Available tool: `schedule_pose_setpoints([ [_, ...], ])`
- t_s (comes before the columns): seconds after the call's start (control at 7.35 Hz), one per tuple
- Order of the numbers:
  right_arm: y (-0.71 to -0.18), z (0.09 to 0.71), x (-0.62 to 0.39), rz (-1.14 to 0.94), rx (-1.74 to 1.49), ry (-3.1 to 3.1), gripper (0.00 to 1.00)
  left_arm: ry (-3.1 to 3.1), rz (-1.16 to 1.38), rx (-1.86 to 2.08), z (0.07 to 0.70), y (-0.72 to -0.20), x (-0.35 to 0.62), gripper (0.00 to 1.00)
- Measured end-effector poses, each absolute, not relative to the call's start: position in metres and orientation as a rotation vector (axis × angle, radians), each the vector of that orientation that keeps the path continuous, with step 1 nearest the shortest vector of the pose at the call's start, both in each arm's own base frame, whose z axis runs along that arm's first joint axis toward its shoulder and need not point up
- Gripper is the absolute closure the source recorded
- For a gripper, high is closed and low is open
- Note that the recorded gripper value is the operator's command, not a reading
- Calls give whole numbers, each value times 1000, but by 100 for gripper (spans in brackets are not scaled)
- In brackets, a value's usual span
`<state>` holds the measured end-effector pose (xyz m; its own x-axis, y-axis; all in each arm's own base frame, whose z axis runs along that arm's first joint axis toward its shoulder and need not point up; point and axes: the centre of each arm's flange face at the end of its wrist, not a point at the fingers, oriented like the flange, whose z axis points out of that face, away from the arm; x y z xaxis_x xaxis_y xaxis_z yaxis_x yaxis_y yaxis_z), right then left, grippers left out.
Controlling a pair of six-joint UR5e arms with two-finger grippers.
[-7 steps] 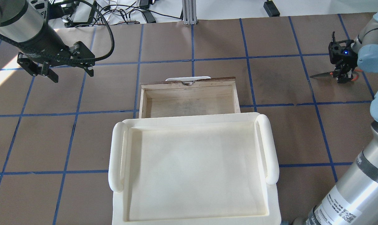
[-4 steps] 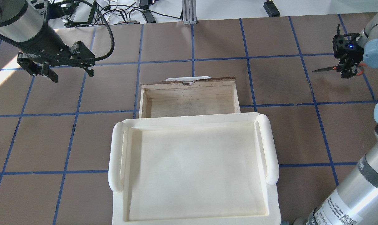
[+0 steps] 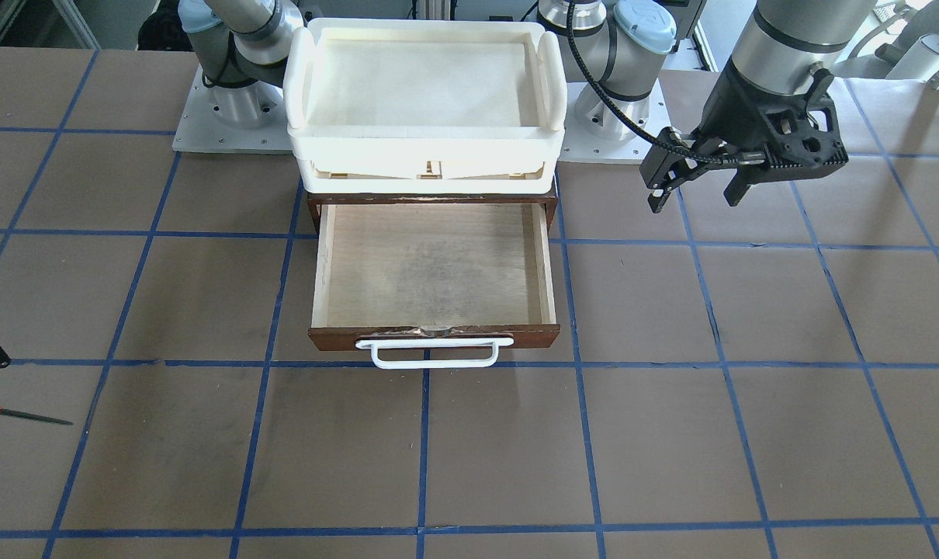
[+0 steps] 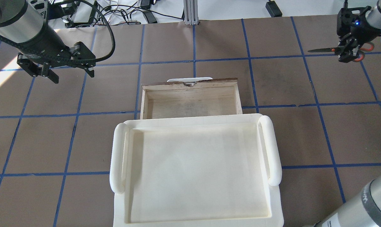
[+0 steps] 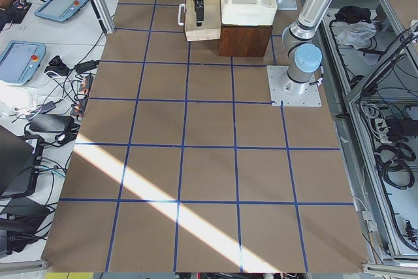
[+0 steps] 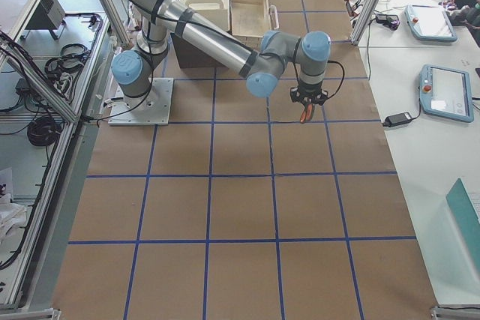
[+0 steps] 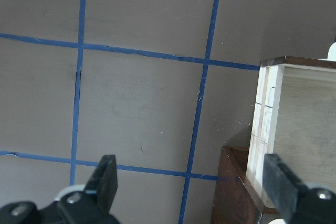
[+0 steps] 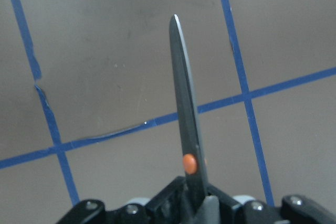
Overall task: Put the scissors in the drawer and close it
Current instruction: 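Lift the scissors with the right gripper and carry them over the drawer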
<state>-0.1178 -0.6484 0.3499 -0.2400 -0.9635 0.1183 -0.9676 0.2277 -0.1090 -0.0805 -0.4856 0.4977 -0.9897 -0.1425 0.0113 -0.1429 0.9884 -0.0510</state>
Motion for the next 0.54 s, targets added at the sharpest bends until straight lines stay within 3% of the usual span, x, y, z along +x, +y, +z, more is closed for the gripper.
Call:
schedule_pose_setpoints([
  [0.54,-599,439,87,245,1859,-2518,100,-3126,83,224,498,-485,-80,0],
])
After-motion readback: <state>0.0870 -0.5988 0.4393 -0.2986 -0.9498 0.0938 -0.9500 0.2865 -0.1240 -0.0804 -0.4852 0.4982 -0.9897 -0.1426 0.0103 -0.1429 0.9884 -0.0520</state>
